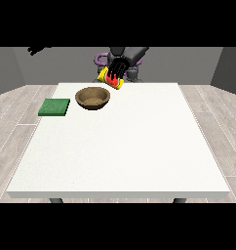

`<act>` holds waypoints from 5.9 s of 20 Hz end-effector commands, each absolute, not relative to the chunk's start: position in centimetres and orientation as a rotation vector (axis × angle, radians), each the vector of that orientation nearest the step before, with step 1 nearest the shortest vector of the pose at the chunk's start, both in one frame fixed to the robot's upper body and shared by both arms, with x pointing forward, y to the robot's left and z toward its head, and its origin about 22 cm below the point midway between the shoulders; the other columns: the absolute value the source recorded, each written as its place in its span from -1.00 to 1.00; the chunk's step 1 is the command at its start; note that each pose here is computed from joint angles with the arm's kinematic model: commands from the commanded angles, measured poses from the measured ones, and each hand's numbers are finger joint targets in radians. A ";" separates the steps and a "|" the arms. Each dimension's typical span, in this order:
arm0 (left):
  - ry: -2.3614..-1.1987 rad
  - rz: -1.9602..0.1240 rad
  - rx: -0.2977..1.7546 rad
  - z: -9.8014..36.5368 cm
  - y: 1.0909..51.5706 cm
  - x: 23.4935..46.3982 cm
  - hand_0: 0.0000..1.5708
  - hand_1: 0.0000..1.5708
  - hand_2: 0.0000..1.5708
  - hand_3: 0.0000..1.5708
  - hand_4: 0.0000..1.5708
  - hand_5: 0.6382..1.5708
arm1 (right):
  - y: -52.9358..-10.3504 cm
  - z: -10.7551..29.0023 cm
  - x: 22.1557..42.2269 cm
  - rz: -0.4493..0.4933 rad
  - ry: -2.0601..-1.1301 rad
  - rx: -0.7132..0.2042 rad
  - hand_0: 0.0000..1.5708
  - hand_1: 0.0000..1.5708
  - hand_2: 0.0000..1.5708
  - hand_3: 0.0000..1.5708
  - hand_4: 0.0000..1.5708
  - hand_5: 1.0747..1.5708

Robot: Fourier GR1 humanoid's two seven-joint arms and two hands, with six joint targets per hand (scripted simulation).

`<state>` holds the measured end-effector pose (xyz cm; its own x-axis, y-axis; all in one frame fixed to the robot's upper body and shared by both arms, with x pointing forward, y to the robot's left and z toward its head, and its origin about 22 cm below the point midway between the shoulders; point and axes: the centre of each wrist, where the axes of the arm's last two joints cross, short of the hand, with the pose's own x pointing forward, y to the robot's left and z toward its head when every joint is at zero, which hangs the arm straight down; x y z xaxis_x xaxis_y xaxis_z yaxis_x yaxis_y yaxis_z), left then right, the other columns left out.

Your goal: Pick the cup and pour the ball into the bowl, then pick the bowl and place it on the pad

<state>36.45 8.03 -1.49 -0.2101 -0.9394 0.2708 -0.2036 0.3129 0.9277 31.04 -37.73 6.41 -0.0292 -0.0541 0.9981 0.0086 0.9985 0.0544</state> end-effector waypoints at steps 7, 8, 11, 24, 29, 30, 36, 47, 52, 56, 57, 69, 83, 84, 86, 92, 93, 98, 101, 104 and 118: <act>-1.522 -1.301 1.287 0.6 5.1 36.7 -1.00 -1.00 1.00 0.81 0.14 0.97 | -40.9 5.3 29.7 -0.111 -1.580 -0.017 -1.00 -1.00 -1.00 -0.67 -0.43 1.00; -1.524 -1.301 1.306 2.3 4.3 37.3 -1.00 -1.00 1.00 0.82 0.10 0.97 | -40.9 4.6 29.4 -0.097 -1.578 -0.004 -1.00 -1.00 -1.00 -0.69 -0.43 1.00; -1.530 -1.324 1.341 1.9 4.5 36.9 -1.00 -1.00 1.00 0.67 -0.01 0.94 | -40.7 3.4 28.4 -0.094 -1.599 0.007 -1.00 -1.00 -1.00 -0.63 -0.44 1.00; -1.477 -1.565 1.494 3.4 4.4 37.6 -1.00 -1.00 0.47 0.97 0.10 1.00 | -39.3 6.5 30.8 -0.101 -1.633 0.025 -1.00 -1.00 -1.00 -0.66 -0.41 1.00; -1.288 -1.942 1.744 2.7 4.8 37.8 -0.42 -0.42 1.00 1.00 0.42 0.96 | -39.0 4.7 30.4 -0.094 -1.610 0.069 -1.00 -1.00 -1.00 -0.60 -0.40 1.00; -1.252 -1.997 1.807 1.9 5.0 37.5 0.95 0.95 1.00 1.00 0.54 0.92 | -39.4 4.5 30.2 -0.125 -1.636 0.068 -1.00 -1.00 -1.00 -0.59 -0.39 1.00; -1.173 -2.065 1.831 2.3 4.4 37.5 0.93 0.93 1.00 1.00 0.60 0.87 | -38.9 4.9 30.4 -0.117 -1.621 0.079 -1.00 -1.00 -1.00 -0.61 -0.40 1.00; -1.321 -1.870 1.631 2.1 6.7 37.3 0.95 0.95 1.00 1.00 0.59 0.88 | -36.6 5.2 30.7 -0.106 -1.573 0.070 -1.00 -1.00 -1.00 -0.60 -0.33 0.99; -1.479 -1.356 1.421 3.2 12.3 38.4 -0.65 -0.65 0.89 1.00 0.15 1.00 | -38.4 2.4 27.8 -0.174 -1.538 0.008 -1.00 -1.00 -1.00 -0.60 -0.33 0.99; -1.474 -1.147 1.234 0.0 16.5 36.7 -1.00 -1.00 1.00 0.81 0.02 0.89 | -36.7 2.8 28.3 -0.179 -1.520 0.015 -1.00 -1.00 -1.00 -1.00 -0.31 0.99; -1.485 -1.108 1.111 -2.4 14.8 34.5 -1.00 -1.00 1.00 0.52 0.27 0.92 | -37.1 1.7 27.5 -0.212 -1.504 0.006 -1.00 -1.00 -1.00 -1.00 -0.28 0.98; -1.699 -0.208 0.233 -3.2 14.6 28.3 -1.00 -1.00 -1.00 -1.00 0.14 0.76 | -31.1 1.7 29.6 -0.180 -1.605 0.057 -1.00 -1.00 -1.00 -1.00 -0.27 0.98; -1.785 -0.253 0.034 -3.0 16.2 26.9 -1.00 -1.00 -1.00 -1.00 0.18 0.71 | -28.6 -7.4 28.9 -0.232 -1.564 -0.019 -1.00 -1.00 -1.00 -1.00 -0.46 1.00; -1.820 -0.275 0.038 -3.1 15.8 27.3 -1.00 -1.00 -1.00 -1.00 0.19 0.71 | -27.9 -7.2 29.8 -0.232 -1.583 -0.006 -1.00 -1.00 -1.00 -1.00 -0.46 1.00; -1.835 -0.244 0.044 -1.5 16.8 28.6 -1.00 -1.00 -1.00 -1.00 0.20 0.70 | -29.8 -7.8 29.6 -0.240 -1.585 0.003 -1.00 -1.00 -1.00 -1.00 -0.49 1.00; -1.824 -0.275 0.057 -1.7 16.5 26.4 -1.00 -1.00 -1.00 -1.00 0.22 0.70 | -29.6 -11.5 27.5 -0.253 -1.526 -0.018 -1.00 -1.00 -1.00 -1.00 -0.56 1.00; -1.812 -0.278 0.068 -2.0 17.7 26.5 -1.00 -1.00 -1.00 -1.00 0.22 0.69 | -30.5 -11.0 28.3 -0.259 -1.546 -0.034 -1.00 -1.00 -1.00 -1.00 -0.55 1.00; -1.846 -0.251 0.052 -0.9 17.1 28.1 -1.00 -1.00 -1.00 -1.00 0.22 0.69 | -27.7 -10.0 30.1 -0.235 -1.555 0.002 -1.00 -1.00 -1.00 -1.00 -0.53 1.00; -1.878 -0.293 0.064 0.3 18.3 27.8 -1.00 -1.00 -1.00 -1.00 0.21 0.68 | -27.8 -11.9 28.6 -0.297 -1.539 -0.006 -1.00 -1.00 -1.00 -1.00 -0.39 0.99; -1.848 -0.277 0.020 -0.4 17.0 26.8 -1.00 -1.00 -1.00 -1.00 0.21 0.69 | -27.0 -13.1 27.6 -0.388 -1.469 0.050 -1.00 -1.00 -1.00 -1.00 -0.26 0.88; -1.792 -0.254 0.066 -0.5 21.1 27.1 -1.00 -1.00 -1.00 -1.00 0.39 0.55 | -30.6 -10.4 28.8 -0.511 -1.320 -0.175 1.00 1.00 1.00 0.87 0.19 0.68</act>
<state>27.09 19.25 0.28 -0.2928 -0.1706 0.9408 0.1156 0.9704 0.2119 28.32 -29.30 -11.06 0.0123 -0.2794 0.9601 0.3948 0.8835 0.2520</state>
